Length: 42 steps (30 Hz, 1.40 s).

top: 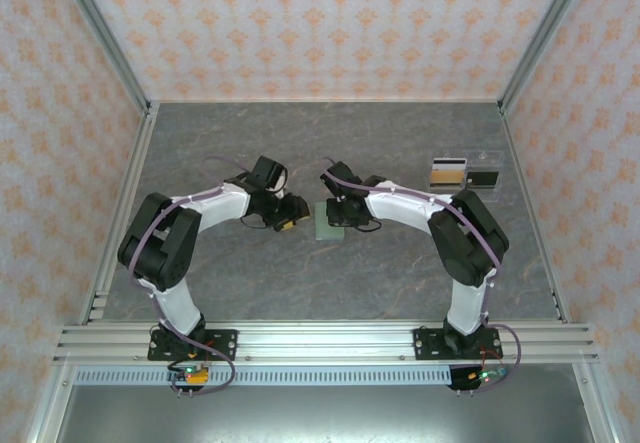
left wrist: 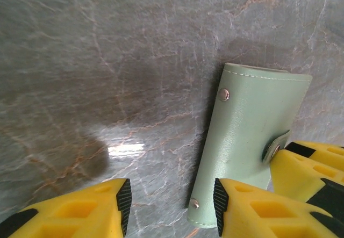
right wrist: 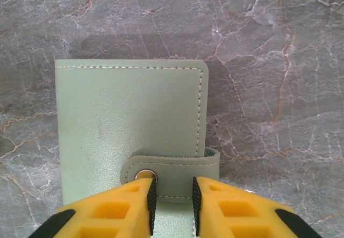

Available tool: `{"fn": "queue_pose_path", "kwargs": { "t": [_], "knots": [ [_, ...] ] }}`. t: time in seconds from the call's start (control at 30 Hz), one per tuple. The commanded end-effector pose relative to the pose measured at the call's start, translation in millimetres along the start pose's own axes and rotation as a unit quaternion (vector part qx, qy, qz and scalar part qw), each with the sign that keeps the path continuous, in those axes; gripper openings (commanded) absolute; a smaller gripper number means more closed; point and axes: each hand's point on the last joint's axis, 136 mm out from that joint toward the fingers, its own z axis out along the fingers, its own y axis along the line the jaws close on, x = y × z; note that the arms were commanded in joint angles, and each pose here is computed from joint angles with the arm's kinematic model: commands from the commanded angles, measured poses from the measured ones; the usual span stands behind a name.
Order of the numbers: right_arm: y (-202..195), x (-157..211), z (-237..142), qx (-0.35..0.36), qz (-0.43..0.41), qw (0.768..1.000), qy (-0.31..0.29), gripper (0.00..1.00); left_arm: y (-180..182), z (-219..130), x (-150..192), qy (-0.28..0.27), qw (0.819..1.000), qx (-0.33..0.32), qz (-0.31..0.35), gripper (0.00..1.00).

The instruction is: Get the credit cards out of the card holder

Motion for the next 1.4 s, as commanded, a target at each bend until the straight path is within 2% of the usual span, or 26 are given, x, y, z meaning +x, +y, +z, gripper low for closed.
{"fn": "queue_pose_path", "kwargs": {
  "t": [0.0,0.33,0.53,0.6,0.77,0.9,1.13,1.37],
  "knots": [
    [-9.8,2.4,4.0,0.005,0.020,1.000,0.004,0.26,-25.4,4.4,-5.1,0.003,0.999,0.043,0.007,0.46],
    [-13.1,7.1,12.4,-0.030,0.050,0.998,0.024,0.26,-38.6,24.9,-2.2,0.031,0.997,0.065,0.007,0.45],
    [-13.3,11.9,17.0,-0.042,0.060,0.997,0.037,0.25,-53.4,30.2,2.1,0.049,0.992,0.117,0.011,0.44],
    [-15.1,13.0,18.0,-0.044,0.066,0.996,0.039,0.25,-48.0,38.9,4.4,0.058,0.991,0.117,0.008,0.41],
    [-17.0,8.0,13.8,-0.070,0.088,0.993,0.033,0.25,-56.4,33.1,1.9,0.051,0.990,0.130,0.020,0.24],
    [-18.2,1.3,3.4,-0.081,0.095,0.992,0.021,0.28,-61.0,23.1,-1.9,0.034,0.991,0.129,0.031,0.15],
    [-5.8,-9.6,-16.6,-0.110,0.087,0.990,0.006,0.43,-58.6,19.7,-2.6,0.024,0.992,0.121,0.033,0.06],
    [2.9,-18.2,-13.4,-0.117,0.093,0.989,0.010,0.46,-59.5,19.8,-0.9,0.026,0.991,0.126,0.034,0.00]
  ]
}}
